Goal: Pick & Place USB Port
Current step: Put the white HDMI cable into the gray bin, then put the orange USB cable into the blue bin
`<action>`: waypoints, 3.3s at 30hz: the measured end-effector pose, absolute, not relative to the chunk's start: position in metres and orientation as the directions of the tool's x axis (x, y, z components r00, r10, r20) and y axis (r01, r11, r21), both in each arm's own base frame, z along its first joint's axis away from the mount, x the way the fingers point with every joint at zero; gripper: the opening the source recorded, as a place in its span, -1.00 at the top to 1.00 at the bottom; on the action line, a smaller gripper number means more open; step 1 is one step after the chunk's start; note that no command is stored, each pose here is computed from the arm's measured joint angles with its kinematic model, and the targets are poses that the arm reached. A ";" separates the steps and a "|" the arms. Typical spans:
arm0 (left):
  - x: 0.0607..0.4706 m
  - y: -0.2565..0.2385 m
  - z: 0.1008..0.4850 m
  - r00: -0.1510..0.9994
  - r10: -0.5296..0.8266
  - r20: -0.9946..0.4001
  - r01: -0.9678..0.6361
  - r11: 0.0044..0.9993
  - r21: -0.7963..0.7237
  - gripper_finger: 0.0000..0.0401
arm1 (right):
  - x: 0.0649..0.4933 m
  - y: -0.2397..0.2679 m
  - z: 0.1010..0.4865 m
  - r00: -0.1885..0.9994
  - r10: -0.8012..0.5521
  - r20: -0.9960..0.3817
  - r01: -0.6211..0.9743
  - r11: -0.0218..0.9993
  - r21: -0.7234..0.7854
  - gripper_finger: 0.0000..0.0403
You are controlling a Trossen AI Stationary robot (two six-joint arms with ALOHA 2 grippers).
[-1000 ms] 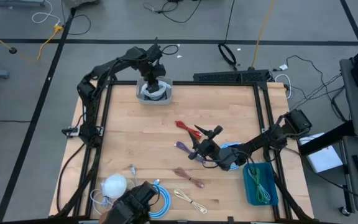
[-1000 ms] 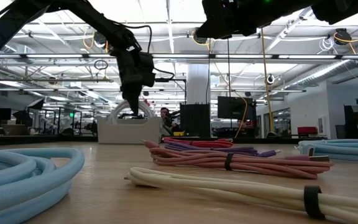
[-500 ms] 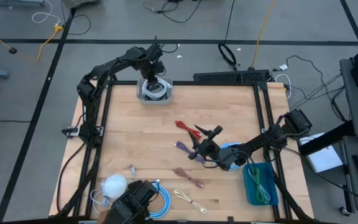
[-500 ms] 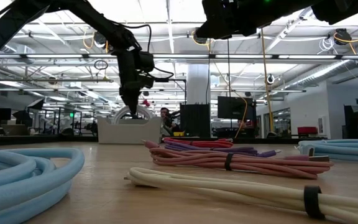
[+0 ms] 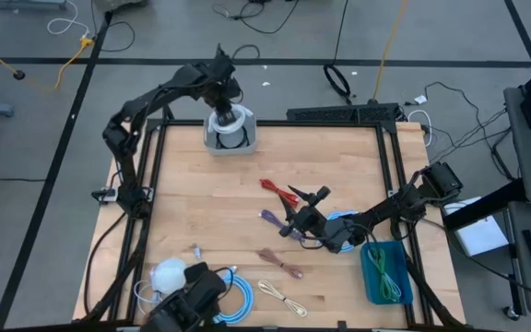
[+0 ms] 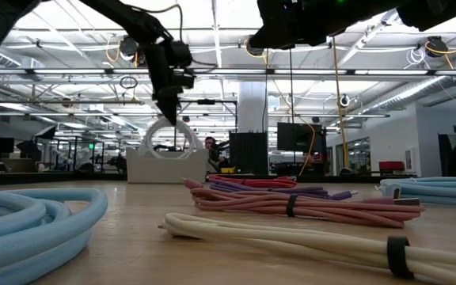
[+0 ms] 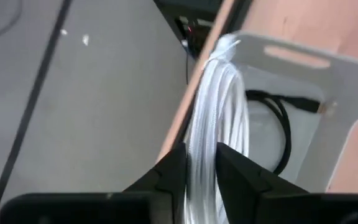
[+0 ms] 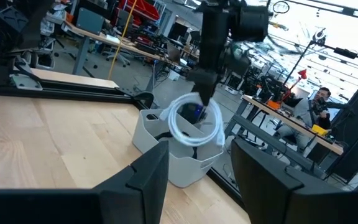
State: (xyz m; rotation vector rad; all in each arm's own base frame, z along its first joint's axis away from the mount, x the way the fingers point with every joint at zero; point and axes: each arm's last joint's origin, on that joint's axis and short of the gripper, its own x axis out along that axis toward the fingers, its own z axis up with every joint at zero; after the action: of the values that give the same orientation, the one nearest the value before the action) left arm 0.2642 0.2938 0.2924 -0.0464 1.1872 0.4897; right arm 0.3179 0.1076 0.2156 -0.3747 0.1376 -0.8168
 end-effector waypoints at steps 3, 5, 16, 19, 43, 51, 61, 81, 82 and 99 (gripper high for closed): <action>0.262 0.290 0.300 0.324 0.326 -0.888 -0.378 0.905 0.194 0.74 | 0.318 0.108 0.216 0.680 -0.733 0.023 0.685 0.623 -0.378 0.17; 0.260 0.287 0.301 0.328 0.299 -0.896 -0.362 0.916 0.174 0.81 | 0.318 0.108 0.216 0.680 -0.733 0.023 0.685 0.623 -0.378 0.17; 0.256 0.276 0.297 0.361 0.115 -0.925 -0.243 0.970 0.026 0.81 | 0.318 0.108 0.216 0.680 -0.733 0.023 0.686 0.625 -0.373 0.18; 0.257 0.276 0.298 0.386 0.091 -0.918 -0.213 0.977 0.007 0.81 | 0.318 0.108 0.216 0.680 -0.733 0.023 0.686 0.625 -0.373 0.18; 0.267 0.285 0.260 0.309 -0.023 -0.951 -0.164 0.983 -0.077 0.81 | 0.318 0.108 0.216 0.680 -0.733 0.023 0.686 0.624 -0.373 0.18; 0.269 0.285 0.260 0.318 -0.014 -0.948 -0.163 0.984 -0.069 0.81 | 0.318 0.107 0.216 0.679 -0.733 0.023 0.686 0.624 -0.373 0.18; 0.271 0.288 0.260 0.301 0.052 -0.952 -0.229 0.973 -0.019 0.31 | 0.318 0.107 0.216 0.679 -0.733 0.023 0.686 0.624 -0.374 0.18; 0.271 0.295 0.261 0.200 0.219 -0.955 -0.295 0.943 0.154 0.73 | 0.318 0.107 0.216 0.679 -0.733 0.023 0.686 0.624 -0.374 0.17; 0.272 0.293 0.261 0.224 0.188 -0.956 -0.285 0.951 0.120 0.86 | 0.318 0.107 0.216 0.679 -0.733 0.023 0.686 0.624 -0.374 0.17; 0.382 0.064 0.270 0.275 -0.232 -0.933 0.457 0.885 -0.085 0.99 | 0.315 0.104 0.211 0.550 -0.835 0.003 0.756 0.496 -0.427 0.18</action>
State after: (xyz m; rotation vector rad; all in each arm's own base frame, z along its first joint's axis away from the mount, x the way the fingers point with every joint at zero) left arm 0.3824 0.0644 0.2700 0.2157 1.2081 -0.4674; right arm 0.3146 0.1040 0.2113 -0.4059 0.2154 -0.9722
